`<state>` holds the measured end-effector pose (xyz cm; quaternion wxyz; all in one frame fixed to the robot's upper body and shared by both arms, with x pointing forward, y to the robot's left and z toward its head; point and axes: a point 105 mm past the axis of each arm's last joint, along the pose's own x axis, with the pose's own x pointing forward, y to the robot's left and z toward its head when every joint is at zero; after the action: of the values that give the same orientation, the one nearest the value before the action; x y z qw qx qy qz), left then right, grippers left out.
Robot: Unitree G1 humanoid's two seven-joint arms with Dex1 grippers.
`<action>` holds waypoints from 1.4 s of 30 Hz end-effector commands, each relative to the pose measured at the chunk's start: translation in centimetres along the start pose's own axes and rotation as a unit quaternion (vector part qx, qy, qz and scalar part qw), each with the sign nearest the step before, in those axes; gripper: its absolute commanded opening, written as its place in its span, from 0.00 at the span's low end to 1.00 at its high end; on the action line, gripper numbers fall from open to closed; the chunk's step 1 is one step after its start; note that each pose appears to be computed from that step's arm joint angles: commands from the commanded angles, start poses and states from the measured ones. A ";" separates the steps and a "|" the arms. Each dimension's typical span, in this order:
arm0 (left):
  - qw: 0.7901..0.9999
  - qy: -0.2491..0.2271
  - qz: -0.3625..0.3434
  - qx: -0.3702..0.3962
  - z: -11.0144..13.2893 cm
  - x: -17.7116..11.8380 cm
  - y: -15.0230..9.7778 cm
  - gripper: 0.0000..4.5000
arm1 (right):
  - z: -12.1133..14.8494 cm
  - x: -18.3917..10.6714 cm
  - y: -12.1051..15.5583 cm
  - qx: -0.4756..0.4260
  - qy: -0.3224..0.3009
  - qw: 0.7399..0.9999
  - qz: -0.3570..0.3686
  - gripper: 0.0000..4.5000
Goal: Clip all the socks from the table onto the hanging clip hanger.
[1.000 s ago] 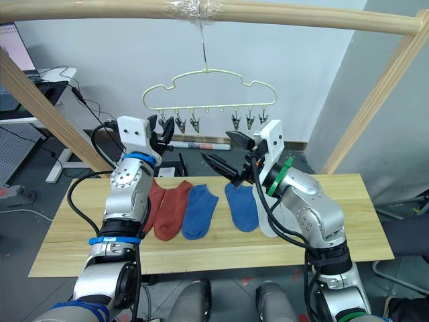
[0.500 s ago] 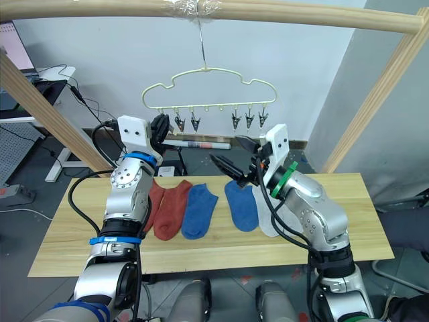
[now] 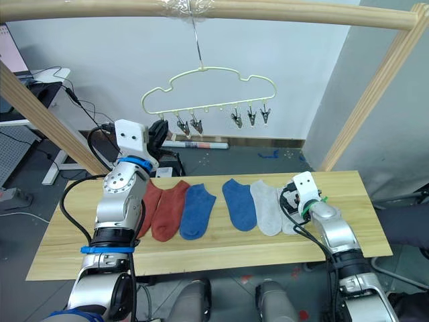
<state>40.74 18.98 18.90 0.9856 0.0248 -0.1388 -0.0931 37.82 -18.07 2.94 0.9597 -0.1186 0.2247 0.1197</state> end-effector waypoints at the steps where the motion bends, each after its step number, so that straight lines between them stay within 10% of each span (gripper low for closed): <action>1: 1.000 -0.005 0.005 -0.001 0.3 -0.5 0.1 0.00 | 0.5 1.0 -0.7 0.026 -0.009 0.999 -0.016 1.00; 11: 1.000 -0.005 0.030 -0.001 0.6 -1.5 1.2 0.00 | -3.0 2.0 0.3 0.019 0.055 0.998 0.009 1.00; 22: 0.999 -0.004 0.036 0.002 0.8 -2.1 1.5 0.00 | -4.5 1.2 0.5 0.025 0.059 0.998 0.023 0.23; 25: 0.999 -0.003 0.032 -0.005 0.8 -1.9 1.3 0.00 | -2.6 0.3 0.3 0.023 0.017 0.999 0.024 0.01; 31: 0.984 0.025 0.037 -0.173 0.1 -1.3 1.2 0.00 | 4.7 -3.3 2.1 -0.051 -0.137 0.986 0.075 0.01; 35: 0.933 0.032 0.020 -0.357 0.5 -1.1 1.3 0.00 | 8.2 -5.7 7.2 -0.097 -0.192 0.961 0.171 0.01; 42: 0.891 0.067 -0.053 -0.445 1.9 -1.5 0.3 0.00 | 12.9 -5.6 13.5 -0.151 -0.254 0.926 0.236 0.01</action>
<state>39.15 19.10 19.36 0.9000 -0.3937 -0.0090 -0.1871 34.21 -3.58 12.97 0.9049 -0.1568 0.0072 0.3955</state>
